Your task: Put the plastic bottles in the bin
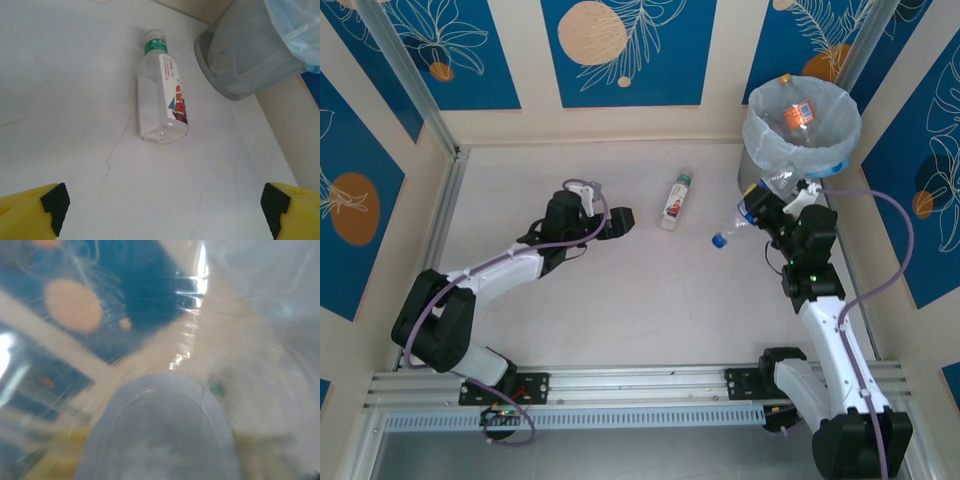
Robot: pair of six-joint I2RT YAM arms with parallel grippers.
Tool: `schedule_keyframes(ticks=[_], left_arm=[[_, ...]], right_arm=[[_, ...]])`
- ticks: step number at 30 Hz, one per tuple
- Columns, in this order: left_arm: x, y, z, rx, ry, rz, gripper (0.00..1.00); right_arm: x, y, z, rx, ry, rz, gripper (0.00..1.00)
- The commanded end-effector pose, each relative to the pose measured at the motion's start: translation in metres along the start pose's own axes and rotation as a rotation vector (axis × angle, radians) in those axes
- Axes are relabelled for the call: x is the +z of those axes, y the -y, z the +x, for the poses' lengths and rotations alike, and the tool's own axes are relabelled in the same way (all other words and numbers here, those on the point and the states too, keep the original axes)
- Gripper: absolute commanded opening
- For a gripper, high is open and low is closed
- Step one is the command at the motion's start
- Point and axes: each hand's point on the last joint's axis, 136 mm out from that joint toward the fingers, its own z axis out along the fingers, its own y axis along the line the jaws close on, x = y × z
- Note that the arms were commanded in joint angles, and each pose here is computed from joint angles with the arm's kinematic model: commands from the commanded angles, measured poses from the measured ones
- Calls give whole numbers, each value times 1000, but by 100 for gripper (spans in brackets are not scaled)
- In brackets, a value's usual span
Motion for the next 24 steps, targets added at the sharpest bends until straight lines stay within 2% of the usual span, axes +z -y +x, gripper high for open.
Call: schedule_keyframes(ticks=[1,9,21,24], left_arm=[[1,10,-10,-5,38,17,99],[-3,6,-6,-11,36,-7,99],[-13,5,-6,1,57,-25,99],[-15,5,-5,7,54,-30,99]], right_arm=[[5,-29,-45,-61,139,-55,34],[27,-51,-98,-228,250,-35,34],[62,-62,-151,-453,297,57,33],[68,-65,-169,-554,318,98,33]])
